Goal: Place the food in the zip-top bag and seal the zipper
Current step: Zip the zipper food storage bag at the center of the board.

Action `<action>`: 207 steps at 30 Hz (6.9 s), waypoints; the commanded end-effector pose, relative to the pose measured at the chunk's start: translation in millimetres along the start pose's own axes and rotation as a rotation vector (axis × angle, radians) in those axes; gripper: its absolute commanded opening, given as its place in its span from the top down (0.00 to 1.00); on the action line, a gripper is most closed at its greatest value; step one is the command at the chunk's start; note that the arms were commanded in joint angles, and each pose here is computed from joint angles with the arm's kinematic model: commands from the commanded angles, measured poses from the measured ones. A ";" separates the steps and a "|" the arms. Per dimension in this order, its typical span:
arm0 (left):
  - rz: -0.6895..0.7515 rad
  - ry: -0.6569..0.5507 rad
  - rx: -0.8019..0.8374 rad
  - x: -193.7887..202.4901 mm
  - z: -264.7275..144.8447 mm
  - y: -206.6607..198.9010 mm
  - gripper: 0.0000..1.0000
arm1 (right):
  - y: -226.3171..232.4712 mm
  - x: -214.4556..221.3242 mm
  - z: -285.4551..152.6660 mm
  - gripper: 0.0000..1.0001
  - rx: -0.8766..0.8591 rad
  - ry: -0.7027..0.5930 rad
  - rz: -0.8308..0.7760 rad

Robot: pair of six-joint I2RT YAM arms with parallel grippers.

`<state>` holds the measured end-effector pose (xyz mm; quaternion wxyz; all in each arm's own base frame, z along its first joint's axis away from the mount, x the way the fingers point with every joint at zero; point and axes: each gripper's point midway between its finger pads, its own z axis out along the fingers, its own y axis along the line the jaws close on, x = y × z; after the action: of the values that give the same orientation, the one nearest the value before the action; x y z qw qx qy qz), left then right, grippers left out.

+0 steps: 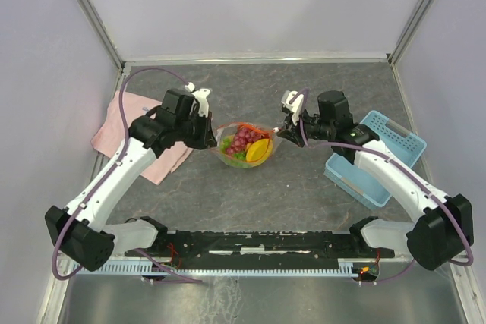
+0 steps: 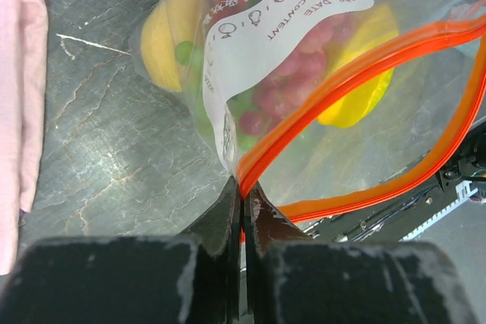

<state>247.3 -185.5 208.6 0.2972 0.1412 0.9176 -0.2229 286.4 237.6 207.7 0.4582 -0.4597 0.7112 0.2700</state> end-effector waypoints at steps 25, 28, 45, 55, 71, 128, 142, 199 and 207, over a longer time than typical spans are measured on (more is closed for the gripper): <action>0.053 -0.022 -0.081 -19.3 -37.6 3.5 0.97 | 28.3 -1.9 -5.2 0.66 -0.148 -0.125 -0.229; 0.055 -0.022 -0.082 -19.2 -37.5 3.7 0.97 | 49.1 6.6 0.8 0.57 -0.182 -0.140 -0.279; 0.056 -0.014 -0.075 -18.5 -31.5 3.6 0.97 | 91.5 -1.2 42.2 0.38 -0.245 -0.271 -0.405; 0.058 -0.023 -0.082 -19.8 -32.9 4.4 0.97 | 89.5 -0.9 54.9 0.55 -0.231 -0.276 -0.421; 0.044 -0.073 -0.263 -33.7 -40.3 33.6 0.97 | 82.0 -40.3 4.5 0.98 -0.175 -0.319 -0.447; 0.253 -0.141 0.190 -30.7 43.0 -130.1 0.52 | 32.2 -48.8 -9.4 0.98 -0.036 -0.182 -0.103; 0.300 -0.226 0.229 -39.3 26.0 -135.3 0.97 | 27.1 -35.9 -21.3 0.72 -0.043 -0.189 -0.116; 0.375 -0.357 0.198 -62.5 -8.2 -130.4 0.55 | 41.2 -53.1 -3.3 0.98 -0.256 -0.303 -0.208; 0.501 -0.383 0.307 -69.5 -11.0 -150.6 0.31 | 40.8 -55.6 -7.8 0.98 -0.237 -0.304 -0.194</action>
<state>236.2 -306.2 271.0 0.4409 0.3135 0.7949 -0.2748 251.5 269.8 217.2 0.4805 -0.5235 0.5897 0.3840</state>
